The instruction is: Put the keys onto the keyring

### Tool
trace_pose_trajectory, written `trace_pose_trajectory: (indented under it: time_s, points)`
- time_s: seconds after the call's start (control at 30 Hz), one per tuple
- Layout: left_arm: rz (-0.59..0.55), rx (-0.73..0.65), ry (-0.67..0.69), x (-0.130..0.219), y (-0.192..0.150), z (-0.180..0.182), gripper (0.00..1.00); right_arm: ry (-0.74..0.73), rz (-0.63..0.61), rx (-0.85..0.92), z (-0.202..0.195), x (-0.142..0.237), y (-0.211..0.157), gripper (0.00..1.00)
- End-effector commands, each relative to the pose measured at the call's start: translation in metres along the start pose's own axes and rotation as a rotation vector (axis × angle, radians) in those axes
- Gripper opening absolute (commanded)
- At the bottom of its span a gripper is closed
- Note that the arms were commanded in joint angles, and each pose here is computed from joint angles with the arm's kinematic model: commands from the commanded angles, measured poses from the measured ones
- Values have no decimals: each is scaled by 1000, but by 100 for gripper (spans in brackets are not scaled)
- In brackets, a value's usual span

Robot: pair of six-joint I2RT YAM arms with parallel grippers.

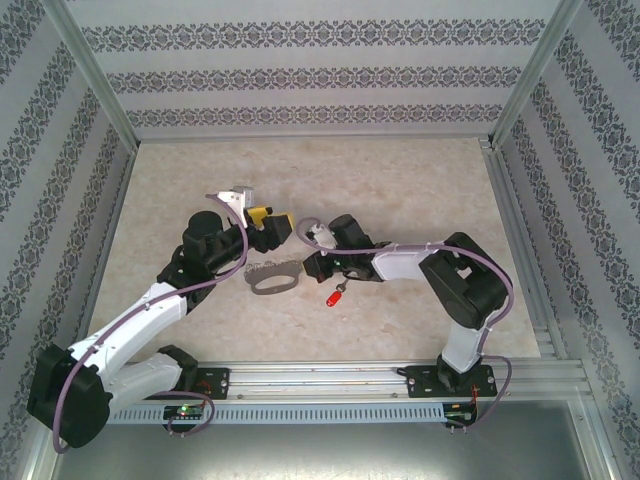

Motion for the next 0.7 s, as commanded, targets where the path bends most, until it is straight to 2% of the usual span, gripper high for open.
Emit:
trace_pose_trajectory:
  time_s: [0.0, 0.13, 0.27, 0.37, 0.47, 0.67]
  points:
    - [-27, -17, -28, 0, 4, -4, 77, -68, 22, -13, -9, -8, -9, 0]
    - [-23, -17, -28, -1, 2, -3, 77, -69, 21, -31, -12, -9, -11, 1]
    - [-20, -16, -30, -2, 1, -3, 77, -61, -3, -30, -6, -1, -8, 24]
    - [-18, -15, -29, -2, 0, -3, 77, -47, -55, -32, 3, 13, 3, 34]
    - [-22, -17, -30, -1, 1, -3, 77, -33, -90, -32, 11, 24, 12, 37]
    - [-28, -25, -23, -1, 2, -3, 78, -21, -80, -26, 17, 26, 15, 39]
Point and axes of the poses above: each hand's point on the last joint's axis, 136 mm out from that joint toward the fingers, its own x axis back along the fingers, its own z axis along the line the jaws close on, y = z × x, the point moved 8 cm from there along x, back along the fingers, and after that the axes turned 15 degrees about -x, right-handed, at the moved point
